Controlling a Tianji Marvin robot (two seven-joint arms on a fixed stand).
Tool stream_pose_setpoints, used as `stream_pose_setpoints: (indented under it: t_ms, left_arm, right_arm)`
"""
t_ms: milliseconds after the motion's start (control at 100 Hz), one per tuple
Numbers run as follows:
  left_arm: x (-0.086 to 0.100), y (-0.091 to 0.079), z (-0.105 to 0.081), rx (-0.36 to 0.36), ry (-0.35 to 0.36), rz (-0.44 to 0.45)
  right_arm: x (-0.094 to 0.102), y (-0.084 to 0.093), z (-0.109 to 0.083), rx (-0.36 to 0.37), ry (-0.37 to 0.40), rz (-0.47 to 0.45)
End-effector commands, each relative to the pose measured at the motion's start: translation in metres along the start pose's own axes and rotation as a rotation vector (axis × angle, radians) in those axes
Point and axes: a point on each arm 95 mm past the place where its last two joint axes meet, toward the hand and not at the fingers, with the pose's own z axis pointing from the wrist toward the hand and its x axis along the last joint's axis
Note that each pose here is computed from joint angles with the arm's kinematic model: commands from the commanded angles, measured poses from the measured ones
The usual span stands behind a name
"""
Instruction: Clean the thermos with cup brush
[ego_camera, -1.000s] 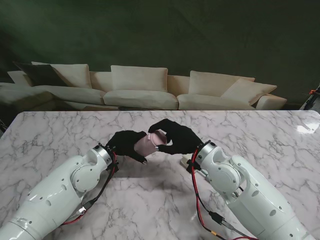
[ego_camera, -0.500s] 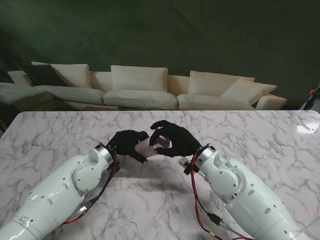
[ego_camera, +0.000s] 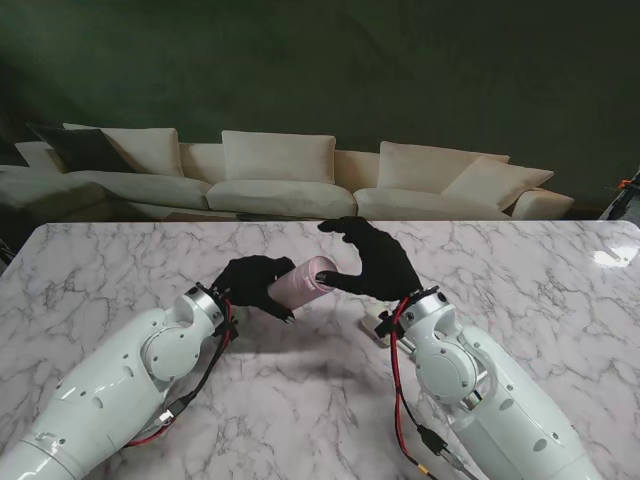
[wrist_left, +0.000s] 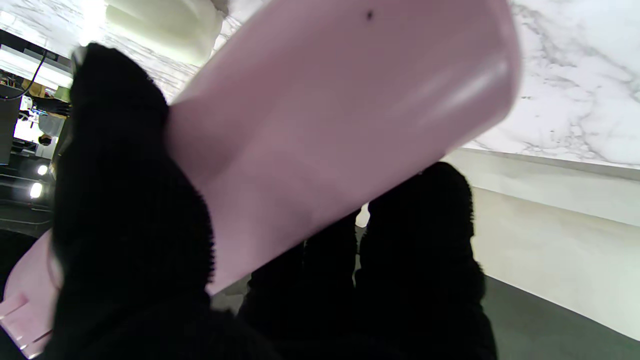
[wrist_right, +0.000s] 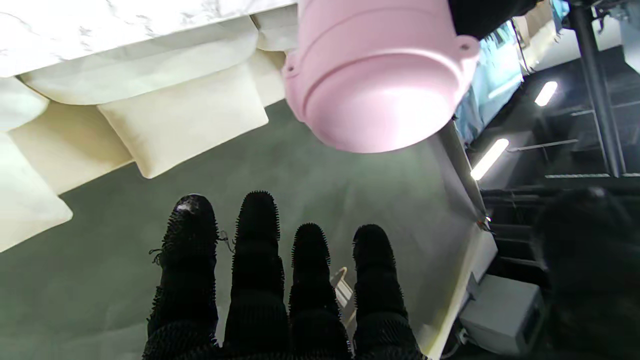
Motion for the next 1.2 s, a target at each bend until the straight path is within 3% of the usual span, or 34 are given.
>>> stream_pose_setpoints:
  t_ms: [0, 300, 590, 880, 1020, 1190]
  left_arm:
    - [0.004, -0.003, 0.003, 0.001, 0.017, 0.000]
    - [0.008, -0.003, 0.004, -0.008, 0.034, -0.006]
    - [0.009, -0.005, 0.005, -0.012, 0.037, -0.003]
    - [0.010, -0.005, 0.005, -0.016, 0.034, -0.005]
    - [0.010, -0.006, 0.006, -0.020, 0.029, -0.005]
    - [0.009, -0.006, 0.006, -0.021, 0.018, -0.012]
  right_arm:
    - [-0.005, 0.000, -0.004, 0.039, -0.001, -0.001]
    - [-0.001, -0.008, 0.002, 0.194, -0.067, -0.099]
    - [0.009, -0.014, 0.012, 0.234, -0.081, -0.115]
    - [0.012, -0.026, 0.016, 0.246, -0.052, -0.022]
    - [0.014, -0.029, 0.016, 0.249, 0.001, 0.019]
    - [0.013, -0.032, 0.013, 0.274, 0.068, -0.003]
